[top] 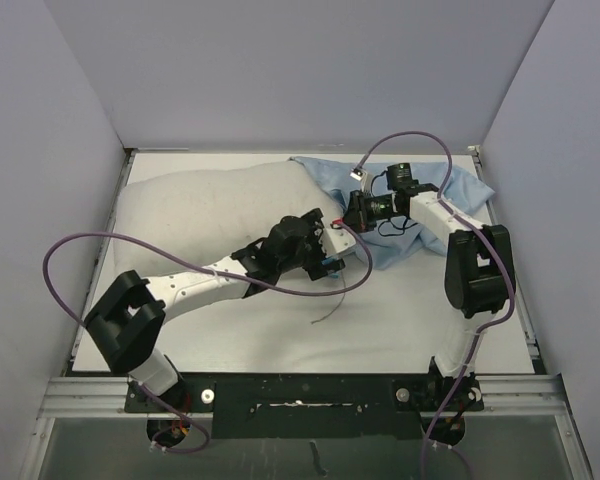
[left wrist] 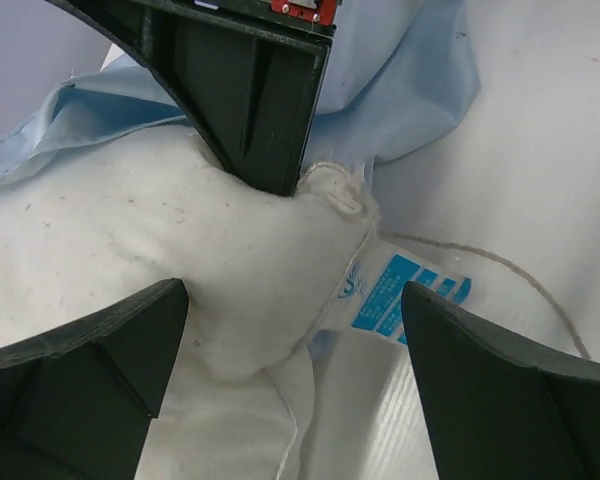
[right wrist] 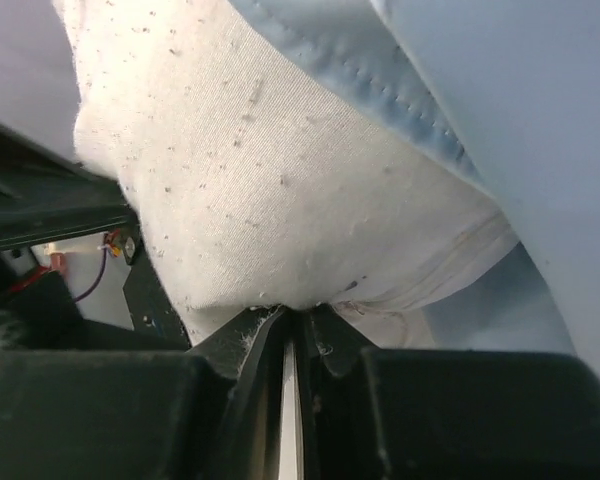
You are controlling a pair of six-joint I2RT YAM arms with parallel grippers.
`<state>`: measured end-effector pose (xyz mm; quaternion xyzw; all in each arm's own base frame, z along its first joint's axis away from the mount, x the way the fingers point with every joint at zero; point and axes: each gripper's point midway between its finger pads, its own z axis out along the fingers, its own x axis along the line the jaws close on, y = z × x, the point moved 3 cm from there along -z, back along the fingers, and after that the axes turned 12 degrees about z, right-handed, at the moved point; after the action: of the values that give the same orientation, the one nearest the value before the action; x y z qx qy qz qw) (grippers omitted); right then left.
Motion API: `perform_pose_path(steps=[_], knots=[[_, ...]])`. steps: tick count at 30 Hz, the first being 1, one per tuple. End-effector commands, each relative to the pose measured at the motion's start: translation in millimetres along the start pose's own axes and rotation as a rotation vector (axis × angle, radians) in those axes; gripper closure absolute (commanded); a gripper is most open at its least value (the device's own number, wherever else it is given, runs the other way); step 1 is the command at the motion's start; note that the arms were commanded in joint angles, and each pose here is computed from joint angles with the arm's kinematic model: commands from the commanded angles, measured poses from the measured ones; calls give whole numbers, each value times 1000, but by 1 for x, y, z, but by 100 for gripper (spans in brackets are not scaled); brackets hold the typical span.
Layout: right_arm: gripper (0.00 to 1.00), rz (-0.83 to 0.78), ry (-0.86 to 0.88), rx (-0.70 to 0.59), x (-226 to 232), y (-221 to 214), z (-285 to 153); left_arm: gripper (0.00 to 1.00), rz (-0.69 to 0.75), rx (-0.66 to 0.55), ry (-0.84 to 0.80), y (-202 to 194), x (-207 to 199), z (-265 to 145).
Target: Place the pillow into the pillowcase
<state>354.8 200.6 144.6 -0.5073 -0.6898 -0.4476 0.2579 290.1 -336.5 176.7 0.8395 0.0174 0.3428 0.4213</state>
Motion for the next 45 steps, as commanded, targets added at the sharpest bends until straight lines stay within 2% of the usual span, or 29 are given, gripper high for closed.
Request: perform_pose_path(steps=[1,7,9,11,12,13,14,16,20,23,31,36,45], knots=[[94,-65,141,-50,42,16,-11,14,88,-171,-28,26,19,30],[96,-39,211,-43,53,15,-9,26,79,-105,13,11,27,56],[96,-43,239,-42,58,16,-7,35,54,-101,29,9,28,59],[96,-46,261,-34,64,14,-6,56,34,-67,69,2,32,61],[96,-53,271,-33,68,13,-6,70,22,-45,96,-2,34,61],[96,-59,279,-31,71,13,-6,90,11,-29,132,-6,39,59],[96,-69,286,-33,74,13,-8,100,2,-15,162,-10,42,56],[94,-106,287,-44,78,14,-16,100,-7,-18,181,-13,46,46],[70,-223,224,-91,78,17,-42,100,-75,-55,185,-11,64,12],[60,-244,148,-137,66,14,-55,100,-142,-132,195,-1,87,-22],[61,-158,-41,-126,28,-5,-27,100,-256,-242,195,3,120,-63],[60,-23,-106,-149,1,-10,5,100,-271,-268,187,6,124,-70],[48,77,-203,-287,-37,24,37,100,-290,-273,177,5,126,-72]])
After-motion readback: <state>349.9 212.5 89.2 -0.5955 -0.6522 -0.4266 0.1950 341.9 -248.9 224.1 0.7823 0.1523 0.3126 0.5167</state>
